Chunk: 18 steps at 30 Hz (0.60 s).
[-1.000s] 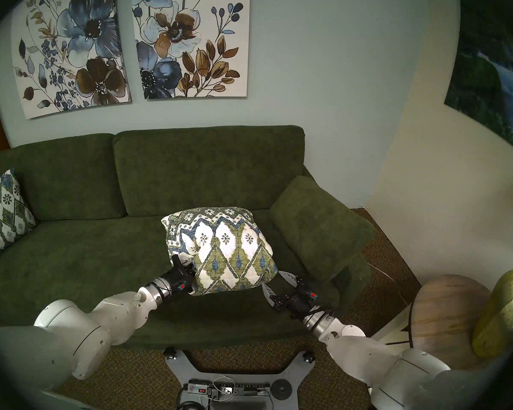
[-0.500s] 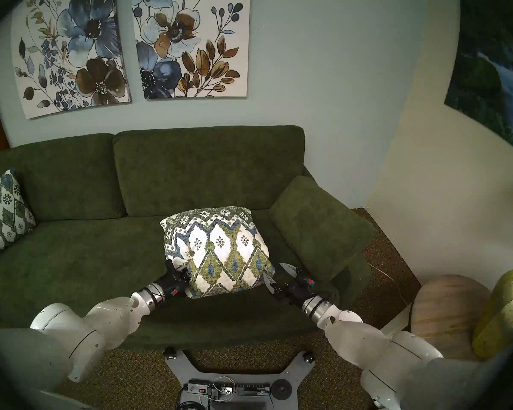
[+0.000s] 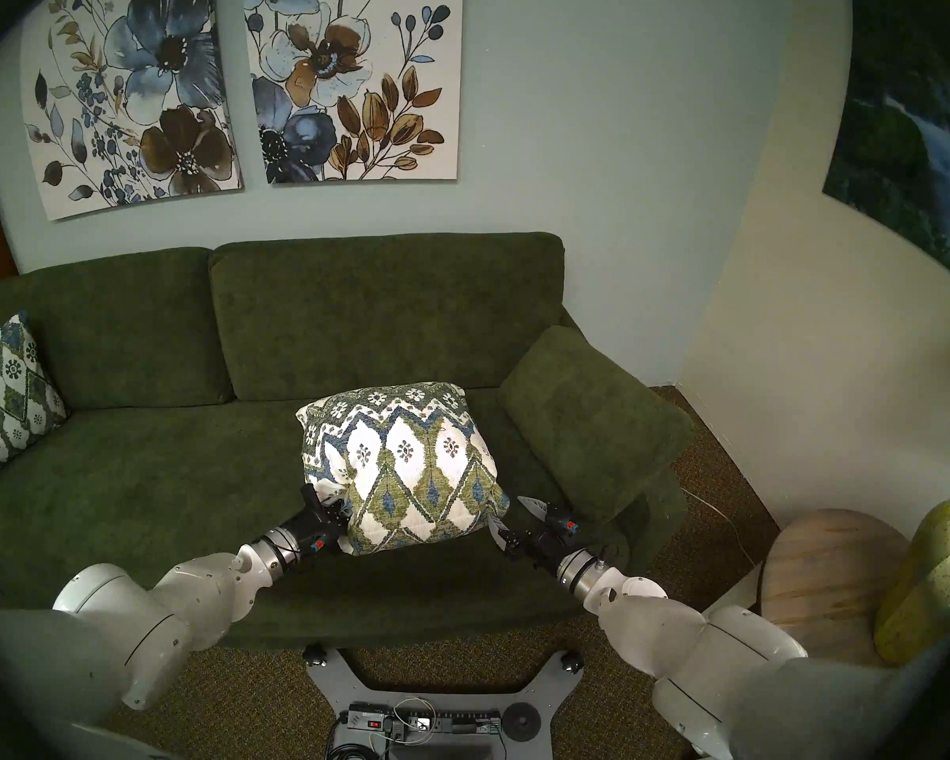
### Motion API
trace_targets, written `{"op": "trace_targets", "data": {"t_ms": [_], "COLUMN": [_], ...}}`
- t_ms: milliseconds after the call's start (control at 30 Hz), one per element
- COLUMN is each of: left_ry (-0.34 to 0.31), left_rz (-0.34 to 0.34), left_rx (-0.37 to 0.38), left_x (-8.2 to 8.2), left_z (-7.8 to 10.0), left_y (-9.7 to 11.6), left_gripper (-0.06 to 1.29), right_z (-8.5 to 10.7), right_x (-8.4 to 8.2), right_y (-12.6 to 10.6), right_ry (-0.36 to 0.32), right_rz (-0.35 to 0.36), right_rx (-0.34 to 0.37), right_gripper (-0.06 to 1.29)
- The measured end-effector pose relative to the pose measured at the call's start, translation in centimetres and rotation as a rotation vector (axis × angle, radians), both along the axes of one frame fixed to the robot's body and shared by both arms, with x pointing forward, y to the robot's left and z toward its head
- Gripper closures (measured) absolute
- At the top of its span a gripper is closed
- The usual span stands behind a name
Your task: Fluff a cushion
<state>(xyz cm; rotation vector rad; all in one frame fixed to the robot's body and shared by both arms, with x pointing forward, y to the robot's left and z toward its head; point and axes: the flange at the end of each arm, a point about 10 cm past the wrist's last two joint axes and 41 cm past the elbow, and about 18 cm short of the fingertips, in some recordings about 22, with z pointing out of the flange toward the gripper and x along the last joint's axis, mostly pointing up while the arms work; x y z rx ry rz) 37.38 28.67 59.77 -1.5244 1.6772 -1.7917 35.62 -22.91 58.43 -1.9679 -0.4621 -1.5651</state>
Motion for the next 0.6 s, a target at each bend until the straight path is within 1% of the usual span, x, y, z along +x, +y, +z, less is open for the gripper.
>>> {"op": "trace_targets", "data": {"t_ms": [33, 100, 200, 267, 467, 500, 567, 600], "left_ry": [0.000, 0.000, 0.000, -0.001, -0.002, -0.003, -0.006, -0.007], "left_rz": [0.000, 0.001, 0.003, 0.008, 0.012, 0.013, 0.016, 0.017], "left_rx": [0.000, 0.003, 0.006, 0.013, 0.018, 0.019, 0.022, 0.023], "left_x": [0.0, 0.1, 0.1, 0.2, 0.3, 0.4, 0.5, 0.6], "left_z": [0.0, 0.0, 0.0, 0.0, 0.1, 0.1, 0.1, 0.2], "left_y": [0.0, 0.0, 0.0, 0.1, 0.1, 0.0, 0.0, 0.0], "left_gripper": [1.25, 1.25, 1.25, 1.25, 1.25, 1.25, 1.25, 1.25], "right_z": [0.0, 0.3, 0.5, 1.0, 1.9, 2.1, 2.7, 2.8], "right_x": [0.1, 0.7, 1.0, 1.7, 3.1, 3.3, 4.0, 4.1], "right_y": [0.2, 1.5, 2.1, 2.7, 3.1, 3.2, 3.4, 3.4], "right_ry": [-0.001, -0.008, -0.013, -0.021, -0.040, -0.046, -0.067, -0.072], "right_rz": [0.002, 0.015, 0.022, 0.026, 0.038, 0.042, 0.057, 0.060], "right_rx": [0.002, 0.012, 0.016, 0.019, 0.015, 0.014, 0.012, 0.011], "right_gripper": [-0.01, -0.01, -0.01, -0.01, 0.01, 0.08, 0.41, 0.52]}}
